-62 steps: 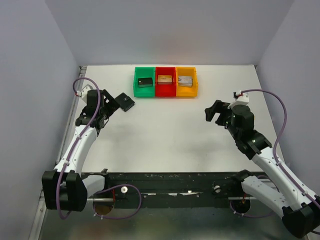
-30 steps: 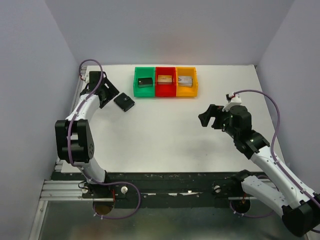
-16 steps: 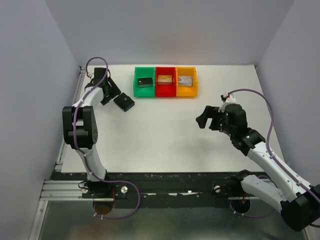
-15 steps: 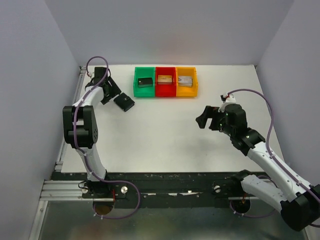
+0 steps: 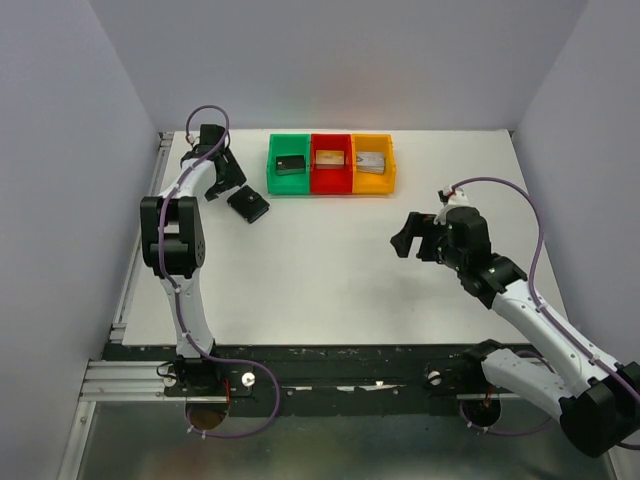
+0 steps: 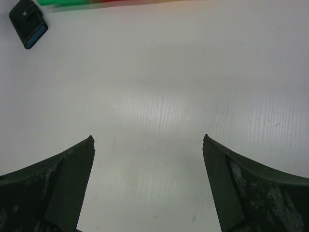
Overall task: Take the credit cards out of the card holder
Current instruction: Move the card holder to the center of the board.
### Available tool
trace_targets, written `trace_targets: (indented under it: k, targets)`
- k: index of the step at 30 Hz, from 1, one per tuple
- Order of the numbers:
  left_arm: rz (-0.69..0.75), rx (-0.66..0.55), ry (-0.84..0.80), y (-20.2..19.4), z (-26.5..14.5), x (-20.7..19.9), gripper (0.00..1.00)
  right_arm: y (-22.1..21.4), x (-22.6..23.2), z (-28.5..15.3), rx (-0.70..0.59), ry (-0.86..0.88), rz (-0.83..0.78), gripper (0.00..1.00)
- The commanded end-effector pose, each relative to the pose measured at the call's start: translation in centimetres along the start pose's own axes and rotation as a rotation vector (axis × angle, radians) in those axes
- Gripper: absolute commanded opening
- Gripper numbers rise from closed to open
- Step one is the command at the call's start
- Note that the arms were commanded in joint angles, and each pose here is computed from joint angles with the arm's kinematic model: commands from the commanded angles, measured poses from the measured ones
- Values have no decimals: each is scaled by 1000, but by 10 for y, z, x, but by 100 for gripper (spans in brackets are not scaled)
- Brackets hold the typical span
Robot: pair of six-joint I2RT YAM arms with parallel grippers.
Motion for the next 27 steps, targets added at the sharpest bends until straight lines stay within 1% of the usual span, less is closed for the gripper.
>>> trace_targets:
  k: [1,3,8,10,13,14,15,18,23,27]
  targets:
    - [103,36,51,-7,6,-6,82,2,6,0,16,17,-2,100]
    - [121,55,50,-9,10,-10,76,2,6,2,11,20,2,100]
    - [146,56,41,-9,8,-19,79,3,8,4,19,17,10,100]
    - [169,58,51,-10,6,-21,78,1,12,3,36,45,13,100]
    - [161,73,62,-12,2,-20,77,3,13,2,29,50,15,100]
    - [157,84,60,-14,2,-21,73,3,14,1,29,56,15,100]
    - [154,99,58,-17,1,-21,72,3,14,0,28,57,16,100]
    - [176,130,56,-24,0,-27,63,3,15,-1,25,65,19,100]
    - [232,195,68,-44,-3,-35,63,1,14,-5,20,71,25,100]
    - [259,174,64,-54,-13,-36,63,0,12,-8,12,73,26,100]
Point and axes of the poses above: each gripper's point midway between its finger pads, its own z axis out along the fingers, its own x axis along the line the jaws close on, y = z × x, the point moved 5 cm from there along -z, back along the fingers, and after that the axes turned 14 degrees about z, right-handed, at the moved point
